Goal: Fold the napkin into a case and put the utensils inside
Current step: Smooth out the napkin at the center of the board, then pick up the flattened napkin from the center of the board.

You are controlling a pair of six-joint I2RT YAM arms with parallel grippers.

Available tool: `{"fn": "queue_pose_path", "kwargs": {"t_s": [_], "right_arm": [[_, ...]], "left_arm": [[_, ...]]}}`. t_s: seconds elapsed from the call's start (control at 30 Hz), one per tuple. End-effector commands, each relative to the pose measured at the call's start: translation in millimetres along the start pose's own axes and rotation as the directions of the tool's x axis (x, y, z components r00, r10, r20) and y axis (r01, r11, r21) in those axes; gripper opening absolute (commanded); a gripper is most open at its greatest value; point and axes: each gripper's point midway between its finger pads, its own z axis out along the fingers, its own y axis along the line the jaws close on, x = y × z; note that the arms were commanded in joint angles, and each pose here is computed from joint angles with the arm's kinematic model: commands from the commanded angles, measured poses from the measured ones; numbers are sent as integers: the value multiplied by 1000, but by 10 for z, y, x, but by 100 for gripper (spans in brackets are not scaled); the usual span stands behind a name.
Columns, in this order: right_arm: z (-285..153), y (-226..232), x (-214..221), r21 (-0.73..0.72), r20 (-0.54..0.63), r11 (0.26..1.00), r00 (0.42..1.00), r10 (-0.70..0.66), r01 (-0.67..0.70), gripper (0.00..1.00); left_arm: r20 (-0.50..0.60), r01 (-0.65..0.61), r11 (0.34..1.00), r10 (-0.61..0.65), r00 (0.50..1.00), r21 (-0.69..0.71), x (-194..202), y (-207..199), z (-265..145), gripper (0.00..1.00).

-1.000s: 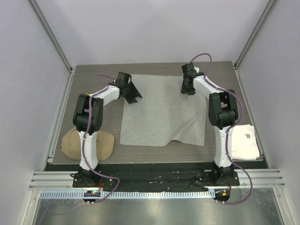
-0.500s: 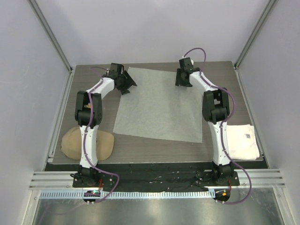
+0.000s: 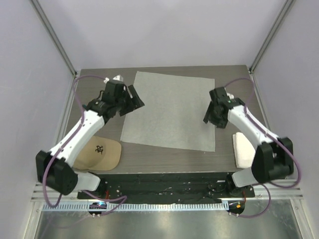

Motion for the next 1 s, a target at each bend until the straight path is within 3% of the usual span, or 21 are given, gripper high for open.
{"fn": "queue_pose_path", "kwargs": {"t_s": [0.0, 0.23, 0.43, 0.97], "right_arm": [[-91, -391, 684, 44, -70, 991, 989, 130, -127, 58], [-21, -658, 1095, 39, -31, 962, 962, 273, -272, 49], [157, -625, 1135, 30, -40, 960, 960, 278, -277, 36], [300, -705, 1353, 105, -108, 951, 948, 301, -290, 37]], "left_arm": [[-40, -29, 993, 24, 999, -115, 395, 386, -186, 71], [-8, -35, 999, 35, 999, 1, 537, 329, -625, 71], [47, -63, 998, 63, 997, 14, 423, 297, -772, 71], [17, -77, 997, 77, 997, 1, 440, 288, -679, 71]]}}
